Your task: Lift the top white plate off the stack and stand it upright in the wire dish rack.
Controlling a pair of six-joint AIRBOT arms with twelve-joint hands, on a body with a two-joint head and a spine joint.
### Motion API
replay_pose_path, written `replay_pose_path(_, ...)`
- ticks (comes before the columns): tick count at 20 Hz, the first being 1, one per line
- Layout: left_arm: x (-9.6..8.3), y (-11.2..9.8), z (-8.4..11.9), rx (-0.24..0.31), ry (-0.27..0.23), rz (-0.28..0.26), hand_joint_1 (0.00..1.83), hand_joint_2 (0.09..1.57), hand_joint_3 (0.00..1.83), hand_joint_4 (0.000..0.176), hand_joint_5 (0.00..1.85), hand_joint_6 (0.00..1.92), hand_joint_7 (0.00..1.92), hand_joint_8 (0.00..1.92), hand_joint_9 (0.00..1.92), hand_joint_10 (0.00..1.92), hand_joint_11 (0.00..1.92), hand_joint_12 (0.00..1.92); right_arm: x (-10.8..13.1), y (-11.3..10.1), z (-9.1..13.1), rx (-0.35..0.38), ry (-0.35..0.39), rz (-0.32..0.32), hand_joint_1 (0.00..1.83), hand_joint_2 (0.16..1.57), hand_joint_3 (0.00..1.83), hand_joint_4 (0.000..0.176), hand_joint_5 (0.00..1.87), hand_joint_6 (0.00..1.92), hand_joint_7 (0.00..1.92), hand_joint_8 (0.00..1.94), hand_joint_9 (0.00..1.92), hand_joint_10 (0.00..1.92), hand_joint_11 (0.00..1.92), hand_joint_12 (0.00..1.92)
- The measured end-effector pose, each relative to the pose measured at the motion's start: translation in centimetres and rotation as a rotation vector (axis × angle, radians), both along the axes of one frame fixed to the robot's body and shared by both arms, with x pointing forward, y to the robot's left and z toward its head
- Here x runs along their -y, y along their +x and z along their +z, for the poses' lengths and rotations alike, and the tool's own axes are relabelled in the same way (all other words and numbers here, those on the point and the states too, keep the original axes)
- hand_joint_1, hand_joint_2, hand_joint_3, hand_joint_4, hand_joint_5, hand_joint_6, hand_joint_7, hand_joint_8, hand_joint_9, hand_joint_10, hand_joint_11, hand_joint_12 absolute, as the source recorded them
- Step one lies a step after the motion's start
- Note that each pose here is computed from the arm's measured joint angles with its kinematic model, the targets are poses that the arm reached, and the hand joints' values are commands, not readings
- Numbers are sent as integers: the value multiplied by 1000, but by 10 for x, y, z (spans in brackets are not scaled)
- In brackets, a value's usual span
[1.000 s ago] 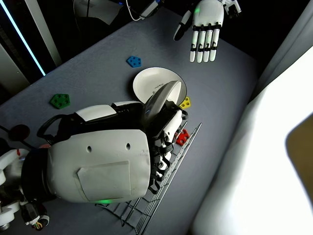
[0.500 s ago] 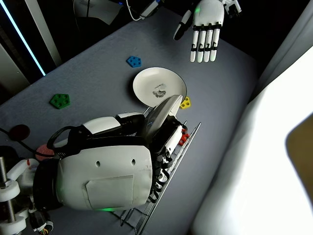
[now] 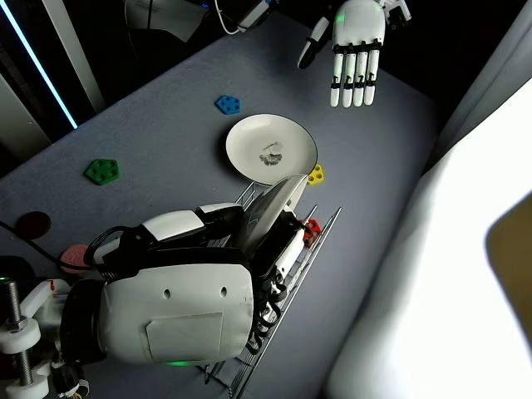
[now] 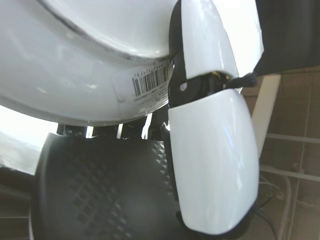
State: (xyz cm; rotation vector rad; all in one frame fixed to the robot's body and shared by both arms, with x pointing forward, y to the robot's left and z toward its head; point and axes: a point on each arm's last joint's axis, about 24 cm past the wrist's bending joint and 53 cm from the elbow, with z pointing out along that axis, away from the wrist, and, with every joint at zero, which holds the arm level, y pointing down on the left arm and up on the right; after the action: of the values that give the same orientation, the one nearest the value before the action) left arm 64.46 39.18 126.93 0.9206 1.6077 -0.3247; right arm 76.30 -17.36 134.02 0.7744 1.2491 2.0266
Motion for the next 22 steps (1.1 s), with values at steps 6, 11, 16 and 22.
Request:
replay_pose_path(6,4,-11,2,25,43,-39,119,983,2,0,85,5,98,3,96,4,109,21,7,4,-13,-22,-16,-17,1497,1048,0,0,960,975,1099,524,1156,662,996,1326)
replay_pose_path(11,8,-17,2,45,53,-76,112,981,0,0,93,6,93,3,84,0,94,14,11,5,-23,-32,-28,-19,1411,1058,0,0,979,1007,1091,576,1148,803,1062,787)
replay_pose_path(16,8,-22,-1,35,74,-92,114,979,0,0,105,6,115,7,111,7,107,18,15,6,-28,-38,-35,-24,1390,1065,0,0,983,1004,1088,607,1107,920,1171,342)
replay_pose_path(22,8,-25,-1,29,82,-102,85,984,1,0,85,5,107,4,110,4,109,18,11,4,-34,-46,-40,-13,1480,1034,0,0,1023,889,1166,439,1194,615,1058,1088)
